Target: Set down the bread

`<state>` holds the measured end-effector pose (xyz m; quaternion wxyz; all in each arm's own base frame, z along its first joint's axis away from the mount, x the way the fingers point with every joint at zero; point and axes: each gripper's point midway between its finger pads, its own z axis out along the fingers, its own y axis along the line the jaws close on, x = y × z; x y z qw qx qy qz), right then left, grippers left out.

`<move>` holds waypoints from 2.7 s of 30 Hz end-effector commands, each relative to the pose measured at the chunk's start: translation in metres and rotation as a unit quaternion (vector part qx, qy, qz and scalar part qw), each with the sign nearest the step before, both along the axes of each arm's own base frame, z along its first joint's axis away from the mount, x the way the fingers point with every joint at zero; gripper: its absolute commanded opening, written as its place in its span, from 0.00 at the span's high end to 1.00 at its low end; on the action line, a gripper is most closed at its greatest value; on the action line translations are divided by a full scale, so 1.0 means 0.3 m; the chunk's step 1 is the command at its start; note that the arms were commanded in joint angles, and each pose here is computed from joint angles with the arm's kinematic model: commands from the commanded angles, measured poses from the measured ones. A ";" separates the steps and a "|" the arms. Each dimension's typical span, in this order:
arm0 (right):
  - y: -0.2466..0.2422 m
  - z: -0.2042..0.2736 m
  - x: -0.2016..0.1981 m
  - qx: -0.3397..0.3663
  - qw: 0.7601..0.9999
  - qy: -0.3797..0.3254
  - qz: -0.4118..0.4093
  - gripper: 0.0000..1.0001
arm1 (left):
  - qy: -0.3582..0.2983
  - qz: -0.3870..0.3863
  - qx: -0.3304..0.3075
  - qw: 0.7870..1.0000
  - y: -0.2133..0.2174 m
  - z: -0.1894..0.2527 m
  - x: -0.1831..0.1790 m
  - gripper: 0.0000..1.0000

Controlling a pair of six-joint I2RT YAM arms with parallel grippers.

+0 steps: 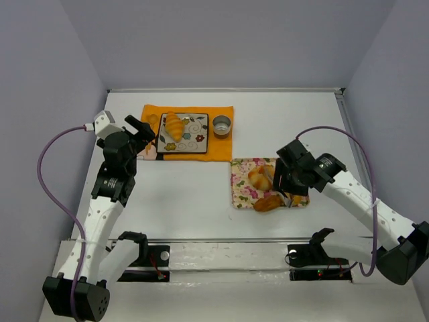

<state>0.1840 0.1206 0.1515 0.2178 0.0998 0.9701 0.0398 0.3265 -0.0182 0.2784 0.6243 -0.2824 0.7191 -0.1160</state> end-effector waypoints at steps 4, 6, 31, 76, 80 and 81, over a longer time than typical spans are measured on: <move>0.070 0.062 0.079 0.060 0.995 -0.077 0.011 0.33 | -0.019 0.001 -0.004 1.000 0.001 0.025 0.014 0.01; 0.075 0.052 0.082 0.058 0.995 -0.074 0.012 0.33 | -0.020 0.001 -0.005 1.000 0.002 0.028 0.013 0.01; 0.088 0.033 0.089 0.076 0.996 -0.052 0.013 0.93 | -0.026 0.006 -0.006 1.000 0.010 0.037 0.000 0.01; 0.854 0.194 0.812 0.071 0.917 -0.236 0.314 0.57 | -0.023 0.023 -0.001 0.999 0.033 0.039 -0.014 0.01; 0.858 0.214 0.810 0.076 0.915 -0.240 0.314 0.49 | -0.026 0.023 -0.001 0.999 0.034 0.043 -0.019 0.01; 0.856 0.227 0.813 0.075 0.916 -0.243 0.311 0.48 | -0.027 0.023 -0.002 0.999 0.034 0.046 -0.021 0.01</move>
